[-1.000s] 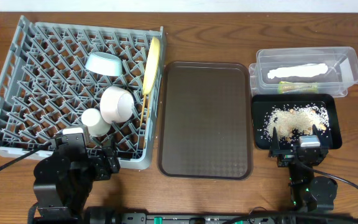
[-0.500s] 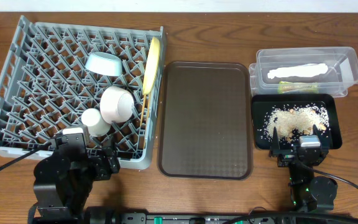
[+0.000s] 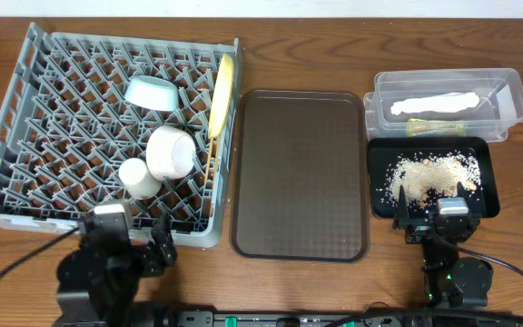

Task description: Sort waste into correct bins and load items into the dishwasher

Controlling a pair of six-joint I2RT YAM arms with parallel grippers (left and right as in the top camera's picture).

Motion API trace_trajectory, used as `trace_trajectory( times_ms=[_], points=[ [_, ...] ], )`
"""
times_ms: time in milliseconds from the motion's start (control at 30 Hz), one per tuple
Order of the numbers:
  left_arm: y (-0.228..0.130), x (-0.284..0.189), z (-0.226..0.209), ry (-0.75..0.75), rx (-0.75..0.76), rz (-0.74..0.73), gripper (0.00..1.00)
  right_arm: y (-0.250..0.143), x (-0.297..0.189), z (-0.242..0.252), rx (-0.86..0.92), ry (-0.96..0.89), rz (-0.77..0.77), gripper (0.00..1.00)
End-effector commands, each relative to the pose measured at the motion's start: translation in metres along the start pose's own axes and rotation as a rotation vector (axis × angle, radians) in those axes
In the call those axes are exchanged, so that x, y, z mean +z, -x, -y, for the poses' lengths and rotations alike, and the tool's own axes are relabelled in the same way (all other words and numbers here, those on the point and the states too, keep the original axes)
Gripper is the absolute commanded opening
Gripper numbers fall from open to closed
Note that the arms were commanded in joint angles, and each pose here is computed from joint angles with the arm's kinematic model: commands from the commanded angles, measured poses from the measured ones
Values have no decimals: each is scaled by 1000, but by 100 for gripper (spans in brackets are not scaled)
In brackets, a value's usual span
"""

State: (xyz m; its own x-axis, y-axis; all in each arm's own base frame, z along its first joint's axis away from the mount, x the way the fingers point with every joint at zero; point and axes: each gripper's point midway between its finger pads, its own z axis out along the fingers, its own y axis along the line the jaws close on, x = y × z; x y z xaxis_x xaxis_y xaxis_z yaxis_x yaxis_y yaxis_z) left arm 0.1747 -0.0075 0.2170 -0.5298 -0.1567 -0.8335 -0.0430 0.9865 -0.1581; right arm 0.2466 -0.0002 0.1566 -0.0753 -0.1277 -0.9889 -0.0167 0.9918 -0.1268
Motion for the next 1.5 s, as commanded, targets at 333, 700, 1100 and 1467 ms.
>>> trace_trajectory(
  times_ms=[333, 700, 1100, 1467],
  points=[
    [-7, 77, -8, -48, 39, 420, 88, -1, 0, -3, -8, 8, -2, 99],
    [-26, 99, -14, -40, 41, 418, 88, -1, 0, -3, -8, 8, -2, 99],
    [-27, 100, -14, -39, 41, 414, 88, -1, 0, -3, -8, 8, -2, 99],
    [-27, 100, -14, -39, 41, 412, 88, -1, 0, -3, -8, 8, -2, 99]
  ],
)
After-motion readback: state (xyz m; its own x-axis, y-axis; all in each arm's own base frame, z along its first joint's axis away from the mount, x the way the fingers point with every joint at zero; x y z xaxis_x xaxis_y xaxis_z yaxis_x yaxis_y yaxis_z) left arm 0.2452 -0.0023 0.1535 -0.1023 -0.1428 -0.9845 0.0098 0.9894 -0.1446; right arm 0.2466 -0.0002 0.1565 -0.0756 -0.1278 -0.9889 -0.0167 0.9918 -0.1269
